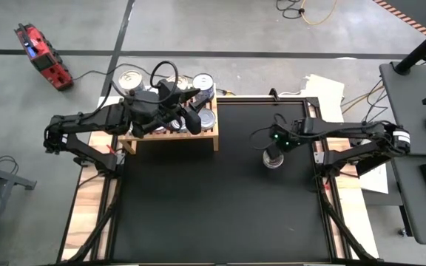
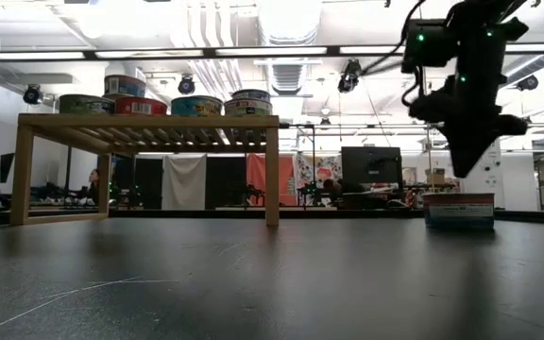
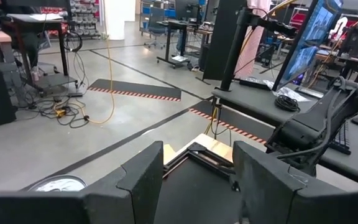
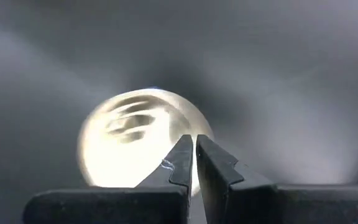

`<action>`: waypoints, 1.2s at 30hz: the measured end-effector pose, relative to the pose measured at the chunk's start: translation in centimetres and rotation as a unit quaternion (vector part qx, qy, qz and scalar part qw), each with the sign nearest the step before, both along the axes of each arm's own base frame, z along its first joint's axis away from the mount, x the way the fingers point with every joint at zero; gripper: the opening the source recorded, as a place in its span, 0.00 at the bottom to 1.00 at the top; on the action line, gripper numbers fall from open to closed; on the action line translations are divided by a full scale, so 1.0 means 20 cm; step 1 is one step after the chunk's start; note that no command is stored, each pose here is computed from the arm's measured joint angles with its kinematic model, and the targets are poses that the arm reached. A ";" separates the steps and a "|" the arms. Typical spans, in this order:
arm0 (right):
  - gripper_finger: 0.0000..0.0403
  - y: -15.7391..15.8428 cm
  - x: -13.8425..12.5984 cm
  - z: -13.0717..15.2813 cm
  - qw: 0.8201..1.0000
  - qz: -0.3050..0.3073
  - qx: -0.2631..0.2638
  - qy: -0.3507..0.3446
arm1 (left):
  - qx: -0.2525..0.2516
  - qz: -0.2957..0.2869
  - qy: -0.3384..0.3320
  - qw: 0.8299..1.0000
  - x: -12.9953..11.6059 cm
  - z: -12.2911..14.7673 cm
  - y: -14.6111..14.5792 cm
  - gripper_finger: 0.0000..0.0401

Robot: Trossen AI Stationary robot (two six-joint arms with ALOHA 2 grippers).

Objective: Stack canned seafood by type on shelf
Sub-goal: Stack the blue pink tuna can on top of the other blue pink tuna can on the shelf

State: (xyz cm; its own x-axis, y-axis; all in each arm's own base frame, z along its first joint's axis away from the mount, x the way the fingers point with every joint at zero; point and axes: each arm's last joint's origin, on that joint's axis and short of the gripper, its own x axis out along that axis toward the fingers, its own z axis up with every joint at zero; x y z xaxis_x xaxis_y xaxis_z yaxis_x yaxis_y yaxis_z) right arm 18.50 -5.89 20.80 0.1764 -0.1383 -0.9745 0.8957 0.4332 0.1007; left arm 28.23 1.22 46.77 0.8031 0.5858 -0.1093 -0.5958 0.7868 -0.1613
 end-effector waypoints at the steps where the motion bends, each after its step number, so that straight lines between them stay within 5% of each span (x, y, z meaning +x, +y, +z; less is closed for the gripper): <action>1: 0.03 -0.01 -0.01 0.00 1.000 -0.006 -0.015 0.016 | -0.001 0.000 -0.001 1.000 0.00 0.00 0.00 0.44; 6: 0.03 -0.04 -0.04 -0.05 0.998 -0.014 -0.036 0.058 | -0.003 0.000 -0.002 1.000 0.00 0.00 0.00 0.44; 14: 0.03 -0.01 -0.01 -0.14 0.998 0.003 0.013 0.065 | -0.003 0.000 -0.002 1.000 0.00 0.00 0.00 0.44; 23: 0.03 0.07 0.13 -0.13 0.994 0.051 0.064 -0.067 | -0.007 -0.012 0.001 1.000 0.02 -0.01 0.00 0.44; 28: 0.03 0.14 0.21 -0.09 0.967 0.164 0.114 -0.159 | -0.050 -0.117 0.009 0.992 0.04 -0.04 -0.03 0.44; 32: 0.03 0.16 0.20 -0.03 0.961 0.181 0.114 -0.175 | -0.142 -0.265 0.052 0.952 0.09 -0.13 -0.11 0.44; 36: 0.03 0.15 0.17 0.03 0.959 0.190 0.081 -0.192 | -0.146 -0.275 0.125 0.942 0.19 -0.29 -0.26 0.39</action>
State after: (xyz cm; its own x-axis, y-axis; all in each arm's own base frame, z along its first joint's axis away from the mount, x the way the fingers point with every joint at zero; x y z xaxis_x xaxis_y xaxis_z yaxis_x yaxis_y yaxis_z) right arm 21.85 -2.84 21.35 0.5339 0.1543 -0.8313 0.5593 0.6729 0.4841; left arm 32.10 -4.07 41.00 0.9041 0.0047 -0.4274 -0.1598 0.9311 -0.3278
